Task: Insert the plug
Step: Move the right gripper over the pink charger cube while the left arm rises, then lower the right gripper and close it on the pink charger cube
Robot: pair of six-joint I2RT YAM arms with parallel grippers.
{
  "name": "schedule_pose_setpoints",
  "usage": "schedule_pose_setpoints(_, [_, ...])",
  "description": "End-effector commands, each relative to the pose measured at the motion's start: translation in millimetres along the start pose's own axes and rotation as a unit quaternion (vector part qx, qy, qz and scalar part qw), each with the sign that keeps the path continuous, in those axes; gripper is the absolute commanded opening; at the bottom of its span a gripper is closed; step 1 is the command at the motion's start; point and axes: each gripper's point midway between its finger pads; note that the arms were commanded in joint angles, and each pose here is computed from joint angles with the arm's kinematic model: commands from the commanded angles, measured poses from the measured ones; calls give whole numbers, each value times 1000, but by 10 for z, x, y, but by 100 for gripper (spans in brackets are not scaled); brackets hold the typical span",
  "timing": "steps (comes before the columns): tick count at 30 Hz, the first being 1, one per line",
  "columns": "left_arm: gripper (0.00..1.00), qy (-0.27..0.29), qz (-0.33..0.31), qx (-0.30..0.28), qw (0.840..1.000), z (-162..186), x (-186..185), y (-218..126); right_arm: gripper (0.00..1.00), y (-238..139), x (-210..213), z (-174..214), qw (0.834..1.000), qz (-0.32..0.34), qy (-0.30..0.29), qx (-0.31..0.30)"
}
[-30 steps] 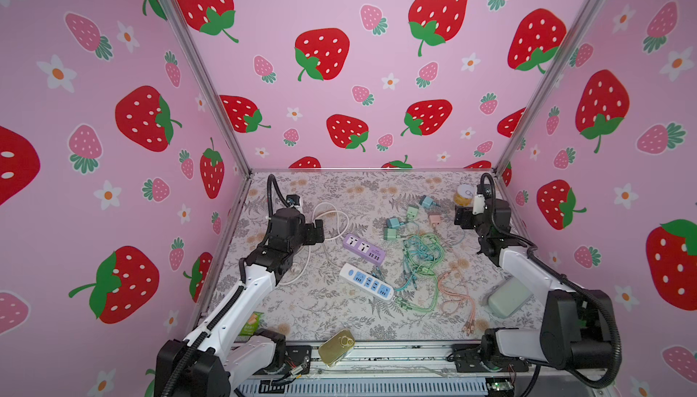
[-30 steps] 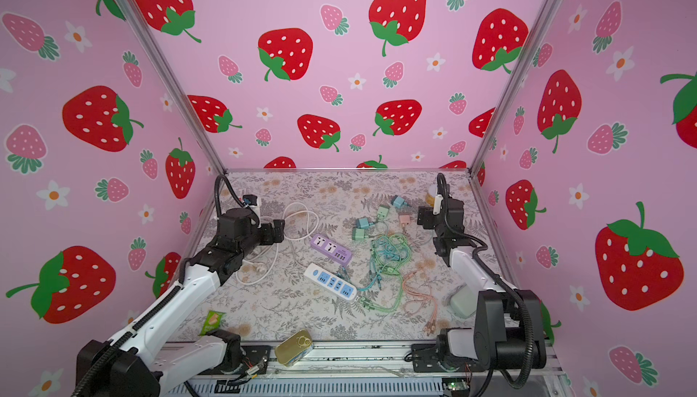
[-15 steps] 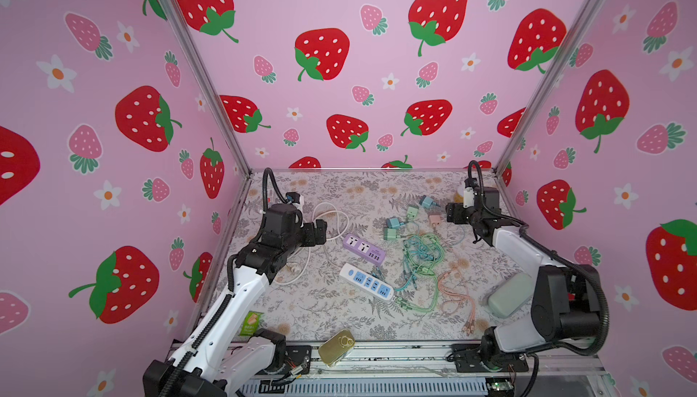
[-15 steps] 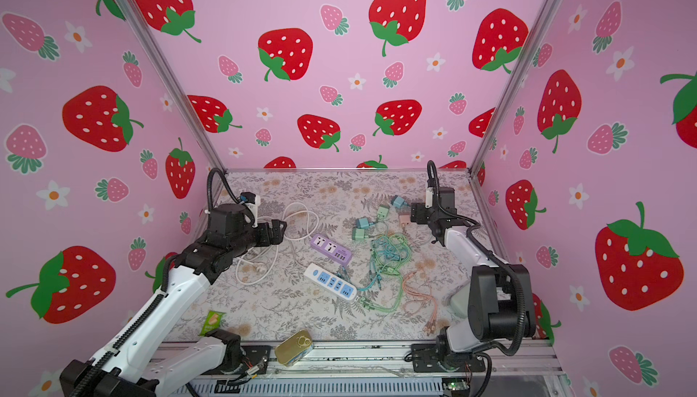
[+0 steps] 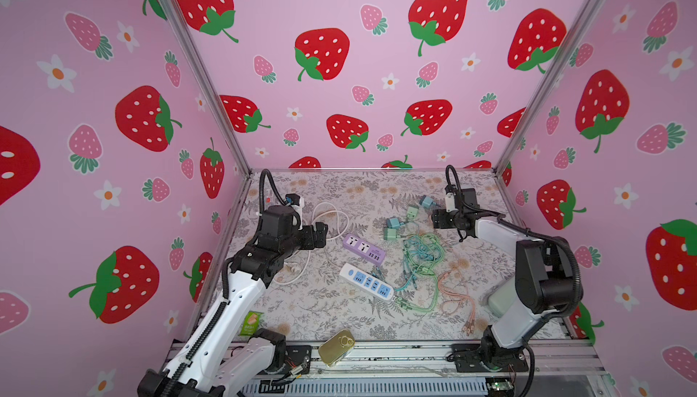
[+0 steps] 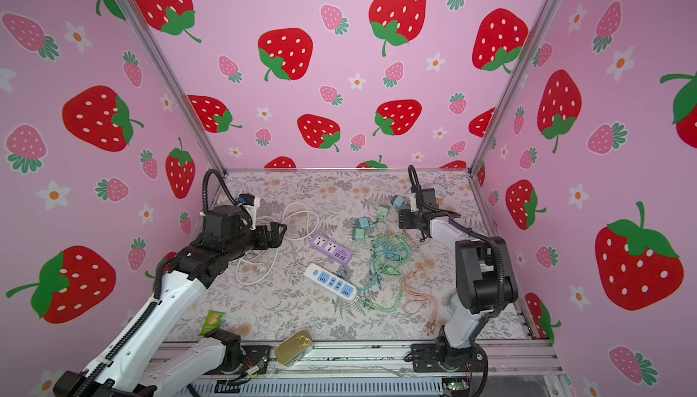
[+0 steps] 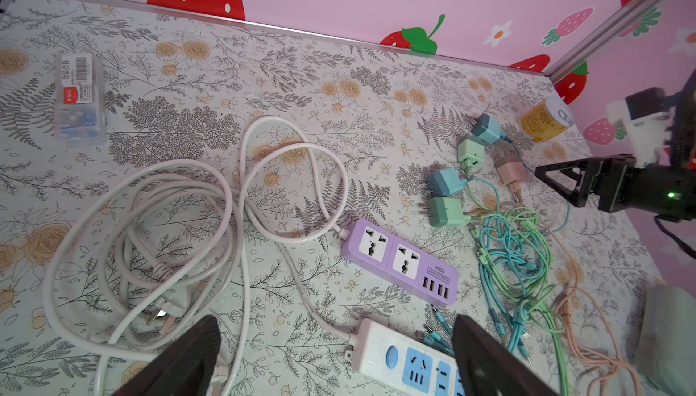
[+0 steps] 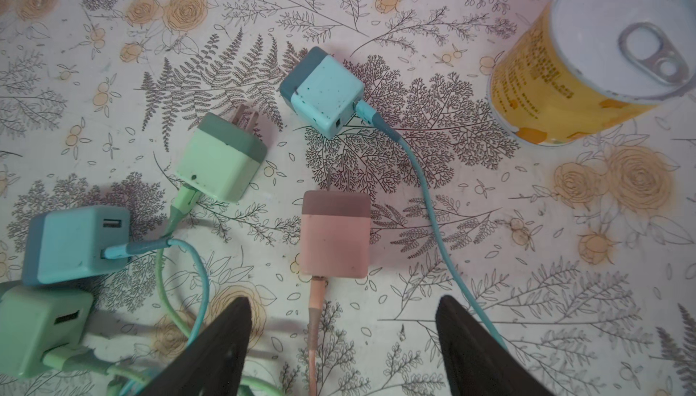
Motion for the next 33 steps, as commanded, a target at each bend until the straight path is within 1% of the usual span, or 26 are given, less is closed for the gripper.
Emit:
schedule_pose_setpoints(1, [98,9,-4,6,1000,68,23,-29,78,53,28,-61,1000,-2,16,-1])
schedule_pose_setpoints(8, [98,8,-8,13,1000,140,50,-2,72,262,75,4,1000,-4,22,9])
schedule_pose_setpoints(11, [98,10,-12,10,1000,163,76,18,71,325,96,-4,1000,-3,24,4])
schedule_pose_setpoints(26, [98,5,-18,21,1000,224,106,58,65,595,37,120,999,18,30,30])
schedule_pose_setpoints(29, [98,5,-19,19,1000,216,111,46,63,617,41,131,999,18,31,31])
schedule_pose_setpoints(33, [99,5,-19,19,1000,215,108,43,57,629,37,136,999,19,31,33])
Point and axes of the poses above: each gripper's point midway between its finger pads, its own y axis out along the fingers, its own x axis along the line the jaws close on, z = x × y, and after that the axes turned 1 degree about -y, right-handed
